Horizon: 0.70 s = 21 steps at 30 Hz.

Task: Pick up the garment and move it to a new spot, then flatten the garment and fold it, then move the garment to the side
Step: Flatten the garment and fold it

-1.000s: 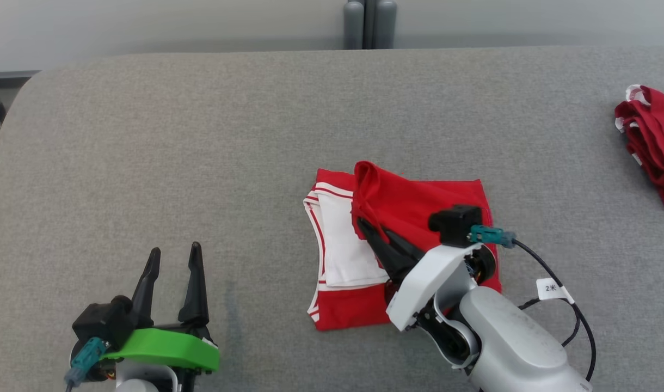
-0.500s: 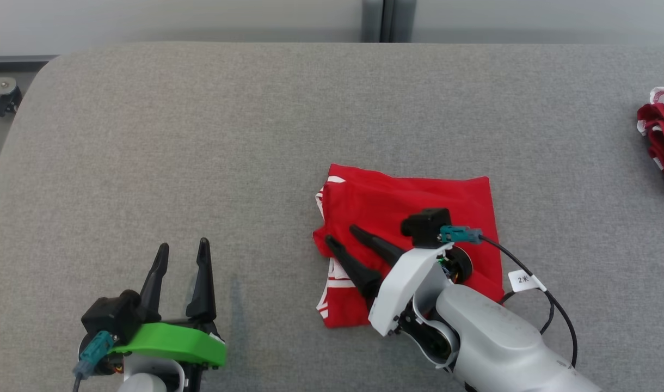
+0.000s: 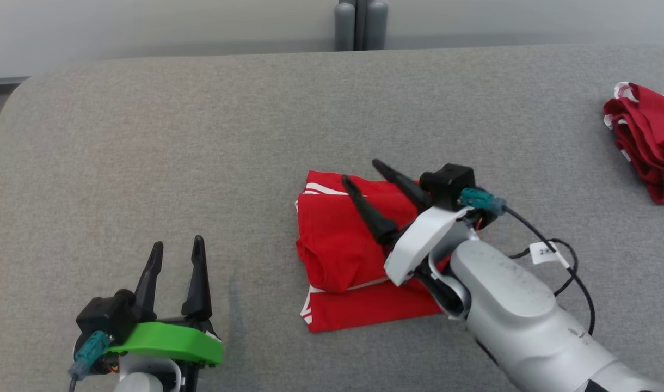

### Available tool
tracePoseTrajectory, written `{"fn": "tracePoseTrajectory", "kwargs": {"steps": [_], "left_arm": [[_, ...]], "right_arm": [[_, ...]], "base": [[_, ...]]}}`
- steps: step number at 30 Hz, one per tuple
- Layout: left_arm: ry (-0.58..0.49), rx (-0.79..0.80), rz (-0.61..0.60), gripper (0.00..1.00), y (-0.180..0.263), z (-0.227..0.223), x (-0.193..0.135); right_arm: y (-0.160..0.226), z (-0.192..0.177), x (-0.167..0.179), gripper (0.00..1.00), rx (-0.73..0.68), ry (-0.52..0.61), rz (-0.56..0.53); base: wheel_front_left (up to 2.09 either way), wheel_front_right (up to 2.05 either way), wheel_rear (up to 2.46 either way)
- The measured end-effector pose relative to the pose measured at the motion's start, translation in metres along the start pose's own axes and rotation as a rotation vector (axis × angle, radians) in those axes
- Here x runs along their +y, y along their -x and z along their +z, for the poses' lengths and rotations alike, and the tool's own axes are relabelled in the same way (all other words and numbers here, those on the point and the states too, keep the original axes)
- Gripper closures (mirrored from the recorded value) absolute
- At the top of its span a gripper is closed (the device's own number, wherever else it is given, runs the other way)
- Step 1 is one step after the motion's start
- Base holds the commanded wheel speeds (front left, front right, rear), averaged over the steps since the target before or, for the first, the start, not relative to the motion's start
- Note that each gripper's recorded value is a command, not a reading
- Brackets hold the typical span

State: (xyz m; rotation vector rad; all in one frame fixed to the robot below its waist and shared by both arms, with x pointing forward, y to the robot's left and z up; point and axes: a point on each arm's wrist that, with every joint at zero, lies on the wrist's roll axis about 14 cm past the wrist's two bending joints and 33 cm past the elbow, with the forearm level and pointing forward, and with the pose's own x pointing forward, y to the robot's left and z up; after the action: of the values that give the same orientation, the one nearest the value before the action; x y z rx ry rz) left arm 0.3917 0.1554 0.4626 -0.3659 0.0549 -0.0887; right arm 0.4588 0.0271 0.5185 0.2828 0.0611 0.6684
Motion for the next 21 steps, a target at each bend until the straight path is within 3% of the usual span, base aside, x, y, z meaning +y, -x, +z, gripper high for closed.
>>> {"fn": "tracePoseTrajectory", "kwargs": {"steps": [6, 7, 8, 9, 10, 11, 17, 21], "left_arm": [[0.001, 0.005, -0.02, 0.0, -0.004, -0.003, -0.007], [0.002, 0.007, -0.02, 0.0, -0.004, -0.003, -0.007], [0.0, 0.009, -0.02, 0.0, -0.004, -0.004, -0.007], [0.001, 0.01, -0.02, 0.0, -0.004, -0.004, -0.007], [0.002, 0.012, -0.021, 0.0, -0.004, -0.005, -0.006], [0.002, 0.012, -0.019, 0.0, -0.004, -0.005, -0.006], [0.001, 0.016, 0.003, 0.0, -0.001, -0.006, 0.002], [0.001, 0.018, 0.018, 0.0, 0.0, -0.007, 0.007]], "right_arm": [[0.011, 0.035, -0.035, 0.0, -0.098, 0.207, -0.094], [0.015, 0.034, -0.038, 0.07, -0.097, 0.239, -0.105], [0.017, 0.031, -0.04, 0.17, -0.091, 0.262, -0.112], [0.021, 0.025, -0.042, 0.66, -0.075, 0.287, -0.118], [0.025, 0.016, -0.043, 0.9, -0.051, 0.302, -0.122], [0.028, 0.007, -0.043, 1.0, -0.029, 0.309, -0.122], [0.047, -0.052, -0.041, 1.0, 0.137, 0.338, -0.103], [0.05, -0.072, -0.03, 1.0, 0.19, 0.325, -0.066]], "base": [[0.0, 0.0, 0.0], [0.0, 0.0, 0.0], [0.0, 0.0, 0.0], [0.0, 0.0, 0.0], [0.0, 0.0, 0.0], [0.0, 0.0, 0.0], [0.0, 0.0, 0.0], [0.0, 0.0, 0.0]]}}
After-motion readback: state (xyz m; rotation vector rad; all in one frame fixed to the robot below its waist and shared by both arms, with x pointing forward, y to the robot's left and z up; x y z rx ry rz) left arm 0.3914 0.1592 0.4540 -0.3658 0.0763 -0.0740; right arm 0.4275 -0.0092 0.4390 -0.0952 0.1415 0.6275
